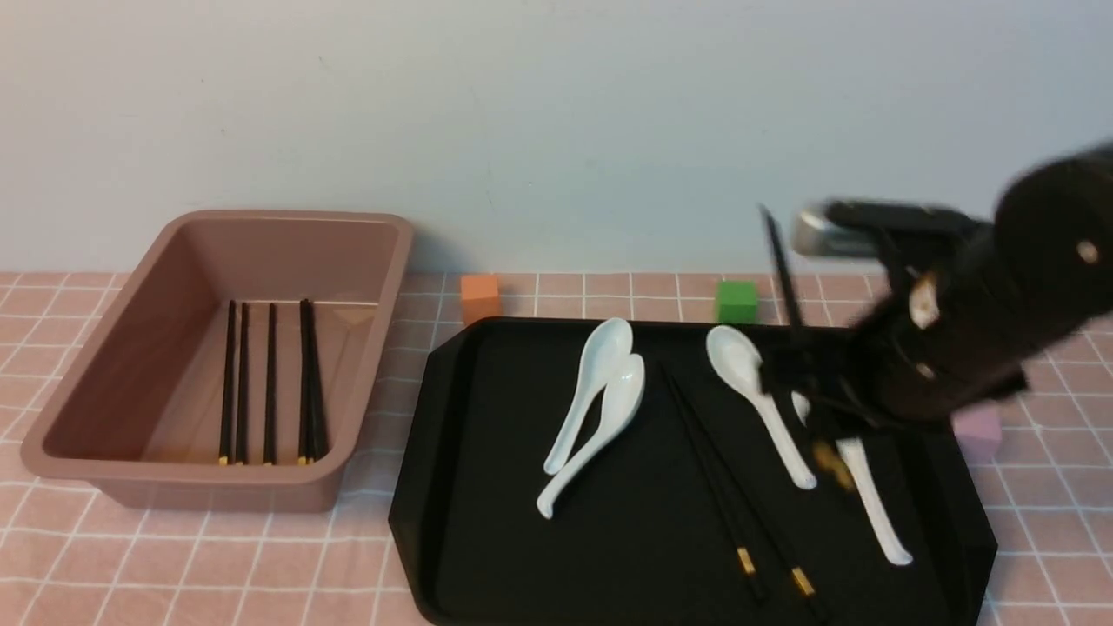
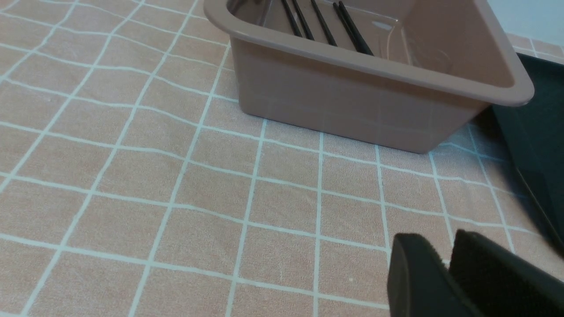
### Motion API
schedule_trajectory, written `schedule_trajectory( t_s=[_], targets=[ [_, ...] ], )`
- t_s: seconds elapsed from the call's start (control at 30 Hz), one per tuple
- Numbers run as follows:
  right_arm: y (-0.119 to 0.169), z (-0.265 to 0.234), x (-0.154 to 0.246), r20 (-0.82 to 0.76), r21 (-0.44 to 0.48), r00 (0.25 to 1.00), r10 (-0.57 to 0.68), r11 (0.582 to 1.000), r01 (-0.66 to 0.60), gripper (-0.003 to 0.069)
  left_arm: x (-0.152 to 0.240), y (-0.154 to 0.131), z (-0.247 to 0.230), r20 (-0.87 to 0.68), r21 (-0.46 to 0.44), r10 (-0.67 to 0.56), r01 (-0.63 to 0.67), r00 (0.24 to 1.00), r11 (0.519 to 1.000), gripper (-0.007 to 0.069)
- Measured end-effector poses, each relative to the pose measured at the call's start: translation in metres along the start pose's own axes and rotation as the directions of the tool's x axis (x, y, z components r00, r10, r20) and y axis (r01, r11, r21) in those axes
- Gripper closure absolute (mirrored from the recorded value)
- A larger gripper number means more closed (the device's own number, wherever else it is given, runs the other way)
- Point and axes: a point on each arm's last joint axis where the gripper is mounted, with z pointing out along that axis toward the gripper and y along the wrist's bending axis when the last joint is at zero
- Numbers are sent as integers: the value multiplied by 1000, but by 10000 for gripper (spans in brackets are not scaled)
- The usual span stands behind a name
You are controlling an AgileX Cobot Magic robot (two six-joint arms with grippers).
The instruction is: On pink tablecloth take chopsticks from black tray and put them in box.
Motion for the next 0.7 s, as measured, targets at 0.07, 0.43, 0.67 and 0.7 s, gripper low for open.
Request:
schedule_trajectory(
  t_s=[0.07, 0.43, 0.67, 0.7],
  targets=[
    [38, -7, -14, 55, -74, 994, -90, 993, 94, 522, 0, 0, 0, 0, 0, 0, 0, 1000, 1000, 487],
    [207, 55, -49, 158, -328, 912, -379, 851, 410, 522, 0, 0, 0, 0, 0, 0, 0, 1000, 1000, 487],
    [234, 132, -55, 184, -329, 896, -403, 834, 443, 522, 0, 0, 0, 0, 0, 0, 0, 1000, 1000, 487],
    [234, 140, -54, 185, -319, 893, -409, 835, 448, 522, 0, 0, 0, 0, 0, 0, 0, 1000, 1000, 487]
  ],
)
